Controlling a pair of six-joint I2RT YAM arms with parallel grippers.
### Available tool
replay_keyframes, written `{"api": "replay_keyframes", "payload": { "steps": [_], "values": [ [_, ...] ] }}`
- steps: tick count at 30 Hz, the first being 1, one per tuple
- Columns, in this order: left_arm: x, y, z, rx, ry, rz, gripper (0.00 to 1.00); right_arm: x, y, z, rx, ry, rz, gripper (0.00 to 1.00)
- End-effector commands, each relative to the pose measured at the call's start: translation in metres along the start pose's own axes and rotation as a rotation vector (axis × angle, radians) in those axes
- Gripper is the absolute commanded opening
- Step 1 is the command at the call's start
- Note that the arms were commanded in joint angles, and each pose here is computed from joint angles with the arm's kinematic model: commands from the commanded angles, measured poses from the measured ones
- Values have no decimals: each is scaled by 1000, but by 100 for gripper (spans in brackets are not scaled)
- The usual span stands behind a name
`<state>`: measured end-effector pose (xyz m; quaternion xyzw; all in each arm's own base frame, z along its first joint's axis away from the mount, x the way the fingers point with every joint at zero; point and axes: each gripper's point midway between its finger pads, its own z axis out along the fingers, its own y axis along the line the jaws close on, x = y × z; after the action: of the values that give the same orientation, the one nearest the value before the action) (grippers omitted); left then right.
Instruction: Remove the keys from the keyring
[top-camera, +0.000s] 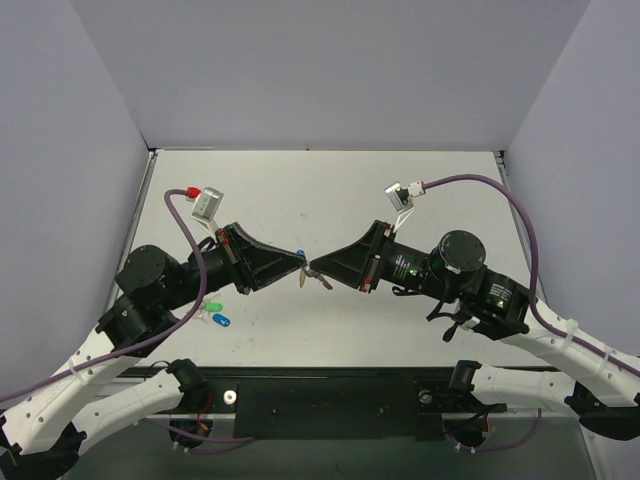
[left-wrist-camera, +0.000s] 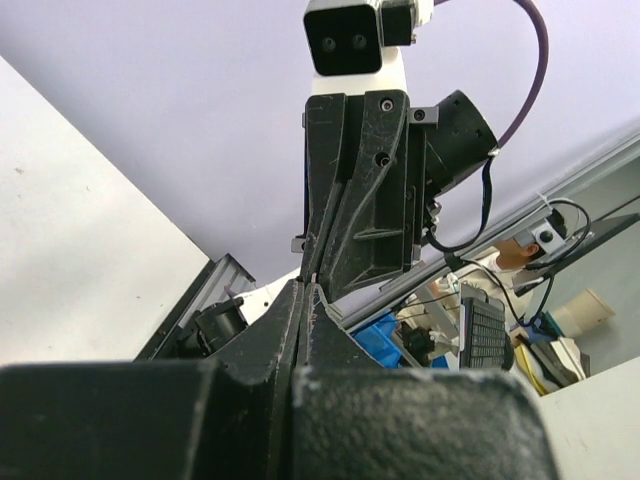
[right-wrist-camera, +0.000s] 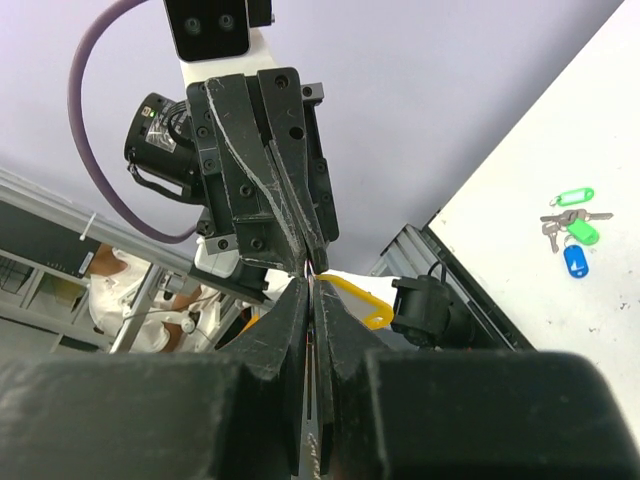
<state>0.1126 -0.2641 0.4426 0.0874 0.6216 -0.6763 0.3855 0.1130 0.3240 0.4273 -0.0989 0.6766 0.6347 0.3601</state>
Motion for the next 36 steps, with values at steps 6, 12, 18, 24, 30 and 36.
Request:
{"api": "replay_keyframes", "payload": {
  "steps": [6, 12, 18, 24, 30, 36],
  "values": [
    [-11, -14, 5, 43, -47, -3, 0, 0, 11, 9, -43, -21, -7, 0],
    [-11, -12, -5, -26, -25, 46, 52, 1, 13, 2, -48, -12, -23, 0],
    [-26, -21, -24, -77, -71, 105, 65, 3, 18, -8, -62, 10, -55, 0],
    [-23, -27, -31, -31, -85, 101, 65, 0, 27, -15, -94, 12, -72, 0],
    [-5, -38, -29, 104, -33, 66, 62, 1, 42, -17, -167, 26, -69, 0],
    [-1, -55, -30, 210, -7, 69, 60, -1, 61, -20, -259, 20, -72, 0]
  ]
}}
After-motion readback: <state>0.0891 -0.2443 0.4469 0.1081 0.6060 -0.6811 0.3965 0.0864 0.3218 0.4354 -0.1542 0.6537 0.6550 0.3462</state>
